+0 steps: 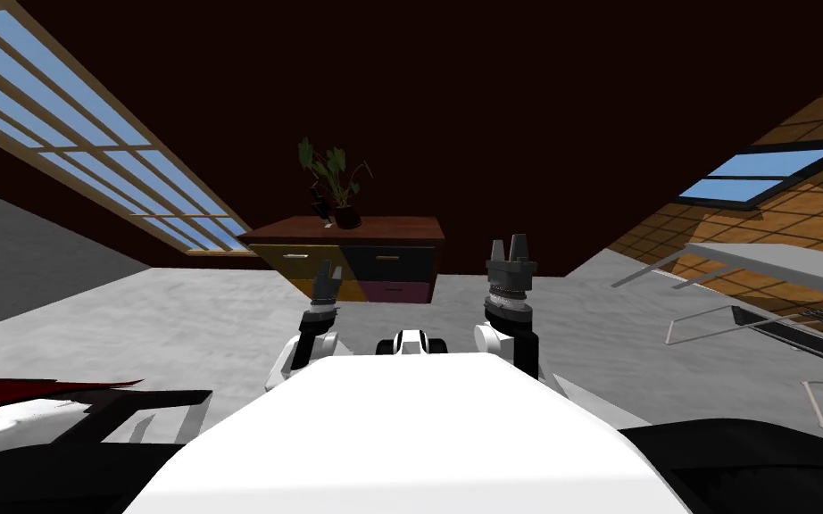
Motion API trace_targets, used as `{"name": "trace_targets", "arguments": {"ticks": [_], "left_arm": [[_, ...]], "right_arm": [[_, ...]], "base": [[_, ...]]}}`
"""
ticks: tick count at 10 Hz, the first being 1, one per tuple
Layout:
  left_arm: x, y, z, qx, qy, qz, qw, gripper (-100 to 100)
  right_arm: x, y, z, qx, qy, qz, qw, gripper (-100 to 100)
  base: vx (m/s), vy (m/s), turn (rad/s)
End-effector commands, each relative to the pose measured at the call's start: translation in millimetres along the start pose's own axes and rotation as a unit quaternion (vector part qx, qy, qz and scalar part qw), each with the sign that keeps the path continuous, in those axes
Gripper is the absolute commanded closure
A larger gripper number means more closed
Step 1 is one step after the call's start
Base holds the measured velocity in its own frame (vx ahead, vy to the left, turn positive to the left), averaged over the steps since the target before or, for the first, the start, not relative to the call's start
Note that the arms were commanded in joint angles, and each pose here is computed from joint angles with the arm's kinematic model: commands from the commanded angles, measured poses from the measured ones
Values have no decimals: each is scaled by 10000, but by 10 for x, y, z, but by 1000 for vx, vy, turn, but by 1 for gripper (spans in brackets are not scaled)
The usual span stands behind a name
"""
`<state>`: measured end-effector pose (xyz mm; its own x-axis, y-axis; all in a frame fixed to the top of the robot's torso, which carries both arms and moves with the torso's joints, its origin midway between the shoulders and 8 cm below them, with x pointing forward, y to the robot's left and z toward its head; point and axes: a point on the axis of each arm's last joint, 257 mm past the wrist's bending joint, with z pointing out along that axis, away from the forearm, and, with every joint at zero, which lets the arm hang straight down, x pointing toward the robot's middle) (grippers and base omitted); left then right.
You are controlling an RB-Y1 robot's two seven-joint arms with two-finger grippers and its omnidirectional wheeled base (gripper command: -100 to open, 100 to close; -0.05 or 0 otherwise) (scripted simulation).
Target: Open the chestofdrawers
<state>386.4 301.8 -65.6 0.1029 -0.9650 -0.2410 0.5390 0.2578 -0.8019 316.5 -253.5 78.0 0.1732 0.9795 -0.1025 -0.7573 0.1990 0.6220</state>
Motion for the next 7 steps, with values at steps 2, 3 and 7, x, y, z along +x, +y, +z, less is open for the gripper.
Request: {"name": "trace_targets", "arguments": {"ticks": [2,3,7], "left_arm": [[-9,349,-118,-342,-6,36,9994,-100],[-8,385,-134,-383,-7,33,9993,-100],[-7,888,-377,-917,-29,55,9958,-100]], "right_arm": [[0,0,0,0,0,0,10000,0],[0,0,0,0,0,0,10000,0],[0,0,0,0,0,0,10000,0]], "base": [[90,-4,-99],[81,16,-39],[111,5,-104]]}}
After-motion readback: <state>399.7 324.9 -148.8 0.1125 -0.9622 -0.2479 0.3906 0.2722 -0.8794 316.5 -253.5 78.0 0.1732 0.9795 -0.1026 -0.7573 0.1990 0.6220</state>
